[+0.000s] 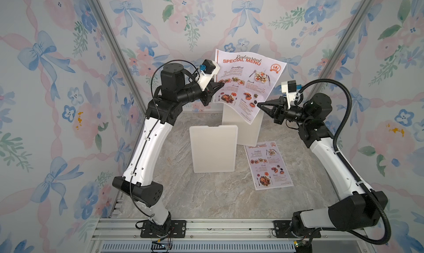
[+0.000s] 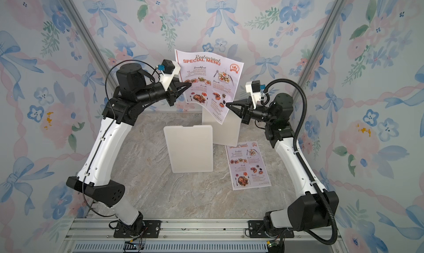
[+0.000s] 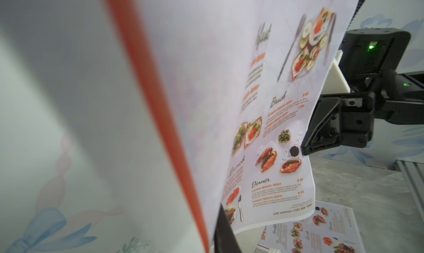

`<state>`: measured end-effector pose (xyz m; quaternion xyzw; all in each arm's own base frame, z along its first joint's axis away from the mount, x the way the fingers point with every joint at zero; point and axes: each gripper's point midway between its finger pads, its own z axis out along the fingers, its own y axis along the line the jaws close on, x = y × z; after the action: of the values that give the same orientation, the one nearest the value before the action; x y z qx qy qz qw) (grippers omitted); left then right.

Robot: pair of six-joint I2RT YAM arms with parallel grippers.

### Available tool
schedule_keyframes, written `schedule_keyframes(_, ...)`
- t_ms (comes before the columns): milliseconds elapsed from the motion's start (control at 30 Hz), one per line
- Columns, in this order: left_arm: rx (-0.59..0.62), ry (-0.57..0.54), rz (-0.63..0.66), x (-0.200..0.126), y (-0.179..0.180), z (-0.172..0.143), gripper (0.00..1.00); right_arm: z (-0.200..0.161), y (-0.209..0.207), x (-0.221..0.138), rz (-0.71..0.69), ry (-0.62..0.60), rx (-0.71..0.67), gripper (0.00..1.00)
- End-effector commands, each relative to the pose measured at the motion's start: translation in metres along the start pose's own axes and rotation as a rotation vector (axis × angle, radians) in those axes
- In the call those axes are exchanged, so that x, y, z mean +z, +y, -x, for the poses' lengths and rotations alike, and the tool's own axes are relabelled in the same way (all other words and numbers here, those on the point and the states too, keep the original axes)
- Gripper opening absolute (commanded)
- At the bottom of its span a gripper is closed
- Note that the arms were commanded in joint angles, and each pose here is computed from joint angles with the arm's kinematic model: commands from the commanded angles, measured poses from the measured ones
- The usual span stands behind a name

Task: Insert the menus into the narrow rack
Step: Pick up the menu from the center of the board.

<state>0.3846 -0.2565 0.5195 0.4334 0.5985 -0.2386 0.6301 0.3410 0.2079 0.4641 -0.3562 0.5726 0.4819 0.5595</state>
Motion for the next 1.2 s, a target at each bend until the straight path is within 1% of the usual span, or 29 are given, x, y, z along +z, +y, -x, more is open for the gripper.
schedule_keyframes(0,-0.012,-0.005,-0.011,-0.004,-0.003,-0.001,0.02,0.003,0.005,-0.002,-0.013,0.007,-0.023,0.00)
schedule_keyframes(167,-0.014,-0.013,-0.010,-0.004,-0.003,0.001,0.02,-0.012,-0.002,-0.002,-0.107,0.066,-0.058,0.00)
schedule_keyframes(267,-0.008,-0.018,0.016,-0.007,0.001,0.005,0.04,-0.024,-0.009,-0.007,-0.187,0.115,-0.086,0.00)
schedule_keyframes(367,0.003,-0.026,0.026,-0.008,0.002,0.008,0.04,-0.030,-0.013,-0.011,-0.233,0.134,-0.109,0.00)
schedule_keyframes(500,0.002,-0.031,0.010,-0.008,-0.001,0.008,0.03,-0.032,-0.019,-0.012,-0.256,0.137,-0.112,0.03)
schedule_keyframes(700,0.025,-0.016,0.021,-0.015,-0.003,0.003,0.00,-0.029,-0.025,-0.012,-0.285,0.136,-0.130,0.06)
schedule_keyframes(833,0.028,-0.028,-0.018,-0.019,-0.011,0.005,0.00,-0.027,-0.025,-0.010,-0.272,0.123,-0.122,0.08)
schedule_keyframes(1067,0.016,-0.038,-0.064,-0.027,-0.018,0.003,0.00,-0.026,-0.025,-0.010,-0.263,0.103,-0.112,0.15)
schedule_keyframes(1167,0.004,-0.040,-0.089,-0.028,-0.021,0.001,0.00,-0.023,-0.025,-0.009,-0.256,0.090,-0.112,0.14)
